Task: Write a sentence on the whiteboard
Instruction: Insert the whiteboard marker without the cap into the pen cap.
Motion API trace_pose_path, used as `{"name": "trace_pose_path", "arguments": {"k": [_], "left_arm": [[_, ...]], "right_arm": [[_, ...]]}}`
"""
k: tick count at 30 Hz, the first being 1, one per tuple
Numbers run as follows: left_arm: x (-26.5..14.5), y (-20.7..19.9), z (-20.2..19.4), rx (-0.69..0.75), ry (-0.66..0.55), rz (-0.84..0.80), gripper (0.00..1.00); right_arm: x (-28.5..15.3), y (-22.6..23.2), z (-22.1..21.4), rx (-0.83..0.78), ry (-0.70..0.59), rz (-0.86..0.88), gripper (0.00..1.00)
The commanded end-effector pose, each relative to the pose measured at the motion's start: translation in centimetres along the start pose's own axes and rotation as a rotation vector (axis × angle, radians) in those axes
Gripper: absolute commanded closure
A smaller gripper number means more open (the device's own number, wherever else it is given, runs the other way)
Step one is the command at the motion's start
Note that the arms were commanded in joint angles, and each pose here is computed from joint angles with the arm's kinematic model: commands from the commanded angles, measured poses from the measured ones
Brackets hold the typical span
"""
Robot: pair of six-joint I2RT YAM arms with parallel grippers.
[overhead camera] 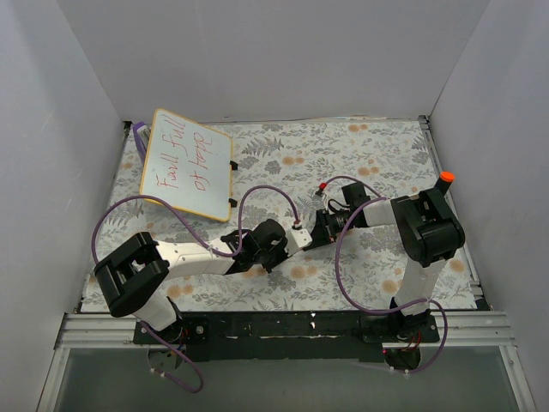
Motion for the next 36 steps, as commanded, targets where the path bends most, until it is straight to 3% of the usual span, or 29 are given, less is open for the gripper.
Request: {"name": "trace_pose_path", "arguments": {"k": [1,21,28,34,36], "left_arm": [[-0.3,-0.1,1.9,0.0,-0.081,-0.017,1.0],[1.7,1.2,6.8,-0.053,-0.282,0.041,0.99],[0.7,1.8,7.0,-0.087,-0.285,0.09,0.77],[-1.0,1.1,5.4,-0.147,-0.28,0.086,0.7],[-1.9,1.0,5.3,-0.163,-0.299,0.086,0.64]], "right_arm": [[0.3,0.6,1.0,-0.034,0.001,0.037,0.99],[1.2,1.3,0.6,-0.02,0.047,0.118,0.99],[0.8,0.9,0.9,-0.029,0.032,0.089,0.99],[0.7,0.5,0.8,-0.025,0.034,0.062,0.99],[0.7,0.3,0.8,-0.023,0.036,0.056,0.99]]}}
Point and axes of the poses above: each gripper's point midway between its finger pads, its own x axis out along the fingers, its own y axis along the line the jaws close on, z = x × y, the point moved 6 cm from there along -x, back along the fingers, and after that the axes turned 5 degrees about x, right-handed, at the moved point
